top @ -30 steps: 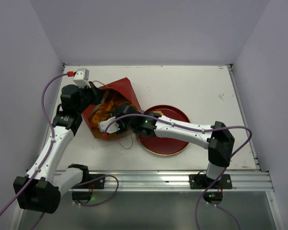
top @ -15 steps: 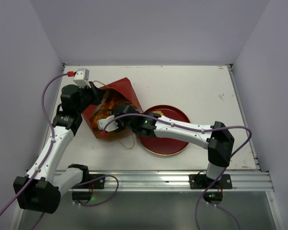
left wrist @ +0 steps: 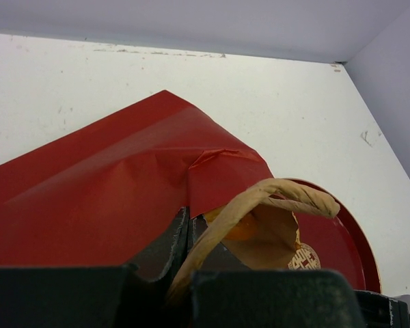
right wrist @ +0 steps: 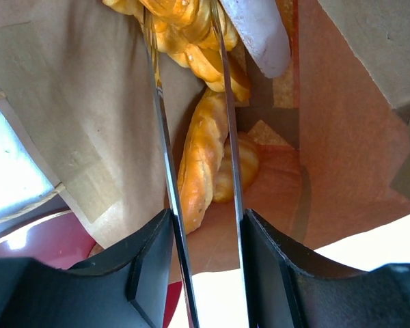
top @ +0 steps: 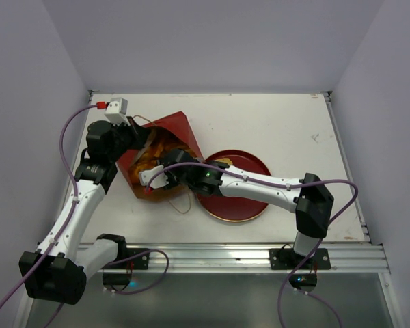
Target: Take the fake bread out of the paper bag
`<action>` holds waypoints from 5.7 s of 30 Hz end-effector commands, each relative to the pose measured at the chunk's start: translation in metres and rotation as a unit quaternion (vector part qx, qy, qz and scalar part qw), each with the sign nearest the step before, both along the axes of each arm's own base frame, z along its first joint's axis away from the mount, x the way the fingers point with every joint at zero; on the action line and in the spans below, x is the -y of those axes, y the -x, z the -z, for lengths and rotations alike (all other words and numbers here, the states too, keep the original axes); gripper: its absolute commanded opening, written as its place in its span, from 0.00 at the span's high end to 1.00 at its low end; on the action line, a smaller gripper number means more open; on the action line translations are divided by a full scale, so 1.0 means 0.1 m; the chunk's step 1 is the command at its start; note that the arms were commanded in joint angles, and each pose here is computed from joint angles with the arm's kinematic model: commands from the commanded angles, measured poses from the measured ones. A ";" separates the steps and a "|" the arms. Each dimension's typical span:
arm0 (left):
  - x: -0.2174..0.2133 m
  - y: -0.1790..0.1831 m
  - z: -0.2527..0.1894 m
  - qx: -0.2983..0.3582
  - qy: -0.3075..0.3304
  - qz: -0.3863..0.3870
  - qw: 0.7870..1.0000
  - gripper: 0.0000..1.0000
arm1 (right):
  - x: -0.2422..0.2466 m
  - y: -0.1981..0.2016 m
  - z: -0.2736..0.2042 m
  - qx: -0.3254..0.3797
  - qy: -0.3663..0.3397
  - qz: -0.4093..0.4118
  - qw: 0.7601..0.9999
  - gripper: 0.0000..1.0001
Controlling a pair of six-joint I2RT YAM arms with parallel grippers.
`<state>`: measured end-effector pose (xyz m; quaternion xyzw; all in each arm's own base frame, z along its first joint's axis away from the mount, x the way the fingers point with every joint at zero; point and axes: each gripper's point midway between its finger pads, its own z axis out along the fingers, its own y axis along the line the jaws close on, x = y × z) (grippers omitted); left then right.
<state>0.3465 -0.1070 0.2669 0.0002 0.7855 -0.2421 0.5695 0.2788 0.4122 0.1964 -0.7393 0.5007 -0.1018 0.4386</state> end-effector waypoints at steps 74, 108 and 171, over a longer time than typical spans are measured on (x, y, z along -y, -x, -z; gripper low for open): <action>-0.63 -0.32 -0.40 0.033 -0.028 -0.190 0.981 1.00 | 2.05 0.92 -1.61 -0.220 -0.339 0.087 0.911 1.00; -1.01 -0.04 -0.58 0.067 -0.102 -0.256 0.959 1.00 | 2.50 1.17 -1.11 -0.506 -0.375 0.273 0.727 1.00; -0.78 0.02 -0.47 0.082 -0.075 -0.196 0.974 1.00 | 3.27 0.13 0.19 -0.647 -0.349 0.423 0.530 0.59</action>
